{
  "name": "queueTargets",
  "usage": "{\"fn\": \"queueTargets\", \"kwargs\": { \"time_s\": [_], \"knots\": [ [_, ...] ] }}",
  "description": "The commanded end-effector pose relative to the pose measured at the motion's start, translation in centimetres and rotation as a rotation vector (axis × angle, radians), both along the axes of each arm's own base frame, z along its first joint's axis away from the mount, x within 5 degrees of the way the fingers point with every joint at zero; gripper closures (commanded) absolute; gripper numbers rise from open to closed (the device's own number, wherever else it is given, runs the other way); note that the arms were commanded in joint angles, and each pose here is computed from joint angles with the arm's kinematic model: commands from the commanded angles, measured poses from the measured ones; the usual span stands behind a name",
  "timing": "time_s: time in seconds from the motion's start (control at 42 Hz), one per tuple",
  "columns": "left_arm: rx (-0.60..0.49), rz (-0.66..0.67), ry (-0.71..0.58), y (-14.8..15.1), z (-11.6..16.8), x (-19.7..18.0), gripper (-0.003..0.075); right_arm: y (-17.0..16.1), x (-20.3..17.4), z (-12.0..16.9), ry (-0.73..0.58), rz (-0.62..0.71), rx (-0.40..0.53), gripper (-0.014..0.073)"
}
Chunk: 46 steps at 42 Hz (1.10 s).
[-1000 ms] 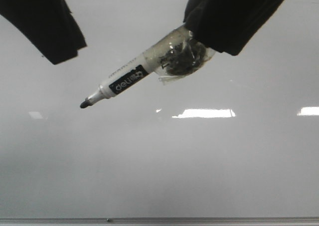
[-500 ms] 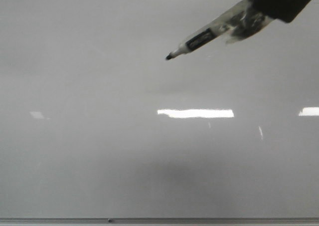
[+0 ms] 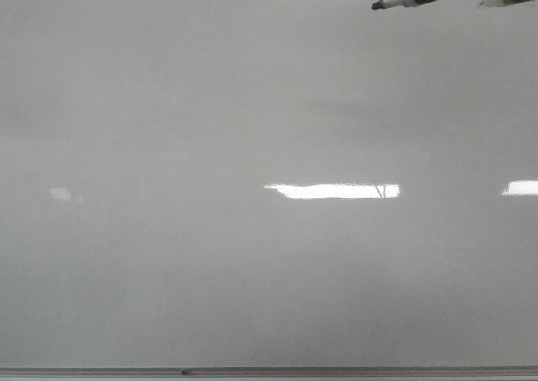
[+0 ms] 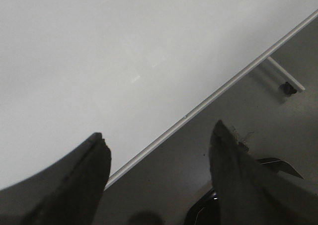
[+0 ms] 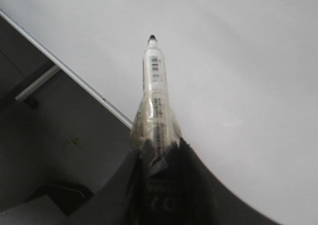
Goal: Write number 5 on whiteboard
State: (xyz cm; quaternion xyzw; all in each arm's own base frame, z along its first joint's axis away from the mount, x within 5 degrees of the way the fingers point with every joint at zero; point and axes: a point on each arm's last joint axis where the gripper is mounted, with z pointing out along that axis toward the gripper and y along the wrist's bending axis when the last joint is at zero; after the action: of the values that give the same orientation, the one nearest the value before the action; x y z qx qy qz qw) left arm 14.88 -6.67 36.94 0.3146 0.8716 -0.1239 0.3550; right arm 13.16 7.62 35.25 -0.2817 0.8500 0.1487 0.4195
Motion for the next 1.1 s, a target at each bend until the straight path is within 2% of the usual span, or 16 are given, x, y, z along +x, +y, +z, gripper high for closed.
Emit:
{"fn": "queueTargets", "kwargs": {
  "time_s": [0.0, 0.119, 0.19, 0.476, 0.881, 1.071],
  "knots": [
    [-0.064, 0.025, -0.067, -0.1, 1.3, 0.1, 0.03, -0.4, 0.0, 0.8, -0.134, -0.081, 0.131, 0.0661],
    [-0.067, 0.027, -0.074, -0.1, 1.3, 0.1, 0.03, -0.5, 0.9, 0.1, -0.225, -0.154, 0.209, 0.0664],
    [-0.067, 0.028, -0.076, -0.1, 1.4, 0.2, 0.03, -0.3, 1.7, -0.3, -0.239, -0.168, 0.214, 0.0664],
    [-0.07, 0.031, -0.083, -0.1, 1.4, 0.2, 0.03, 1.1, 5.9, -1.9, -0.22, -0.205, 0.187, 0.0664],
    [-0.07, 0.031, -0.083, -0.1, 1.4, 0.2, 0.03, 3.5, 11.9, -2.4, -0.175, -0.22, 0.158, 0.0664],
    [-0.07, 0.031, -0.083, -0.1, 1.4, 0.2, 0.03, 4.1, 13.4, -3.8, -0.142, -0.228, 0.137, 0.0664]
  ]
}}
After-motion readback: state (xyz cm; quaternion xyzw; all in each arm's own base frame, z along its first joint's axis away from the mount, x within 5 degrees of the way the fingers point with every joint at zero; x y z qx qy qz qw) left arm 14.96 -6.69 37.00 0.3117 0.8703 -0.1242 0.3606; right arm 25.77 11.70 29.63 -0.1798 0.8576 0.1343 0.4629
